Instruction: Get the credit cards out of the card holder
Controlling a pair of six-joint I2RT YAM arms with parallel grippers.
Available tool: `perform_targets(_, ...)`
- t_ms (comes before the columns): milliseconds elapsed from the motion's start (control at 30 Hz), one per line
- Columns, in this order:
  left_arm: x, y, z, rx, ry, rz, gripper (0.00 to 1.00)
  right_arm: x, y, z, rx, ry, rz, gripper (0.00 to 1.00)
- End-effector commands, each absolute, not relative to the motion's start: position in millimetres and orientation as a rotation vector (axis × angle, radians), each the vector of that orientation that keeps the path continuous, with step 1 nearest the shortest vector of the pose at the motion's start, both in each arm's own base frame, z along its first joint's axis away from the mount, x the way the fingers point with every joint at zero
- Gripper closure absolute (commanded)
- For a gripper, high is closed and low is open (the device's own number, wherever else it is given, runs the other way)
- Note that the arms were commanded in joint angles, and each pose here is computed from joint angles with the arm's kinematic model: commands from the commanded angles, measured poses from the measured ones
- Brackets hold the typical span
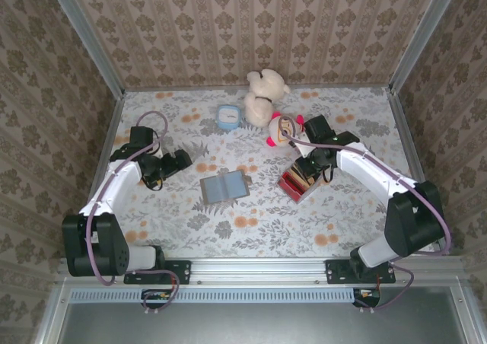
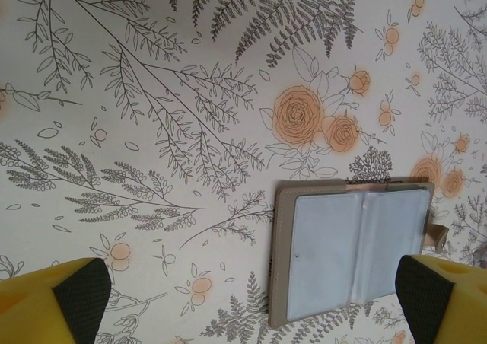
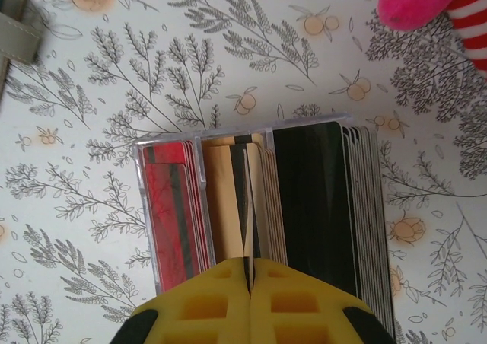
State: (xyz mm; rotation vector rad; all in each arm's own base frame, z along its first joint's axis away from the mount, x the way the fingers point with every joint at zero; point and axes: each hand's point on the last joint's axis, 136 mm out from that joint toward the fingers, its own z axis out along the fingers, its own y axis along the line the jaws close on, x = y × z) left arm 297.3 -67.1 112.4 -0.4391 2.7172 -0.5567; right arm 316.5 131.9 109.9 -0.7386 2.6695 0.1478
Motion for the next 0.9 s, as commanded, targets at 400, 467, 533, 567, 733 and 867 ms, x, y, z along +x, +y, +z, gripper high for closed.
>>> perform_targets(400,294,-74,106,-0.408,2.745,-0.622,0.0,318,130,92,-0.825,2.696,0.122,0.88)
perform_targets(467,294,-75,105,-0.406,2.748,-0.63,0.0,319,133,89,-0.826,2.696,0.142,0.85)
perform_targets(533,295,-77,105,-0.411,2.743,-0.646,0.0,320,136,85,-0.83,2.698,0.159,0.82)
perform_targets(567,296,-80,106,-0.403,2.731,-0.67,0.0,320,136,84,-0.827,2.701,0.16,0.81)
perform_targets(733,298,-79,108,-0.397,2.729,-0.666,0.0,321,135,88,-0.791,2.7,0.152,0.68)
perform_targets(867,297,-79,107,-0.391,2.73,-0.662,0.0,326,138,101,-0.754,2.649,0.171,0.68)
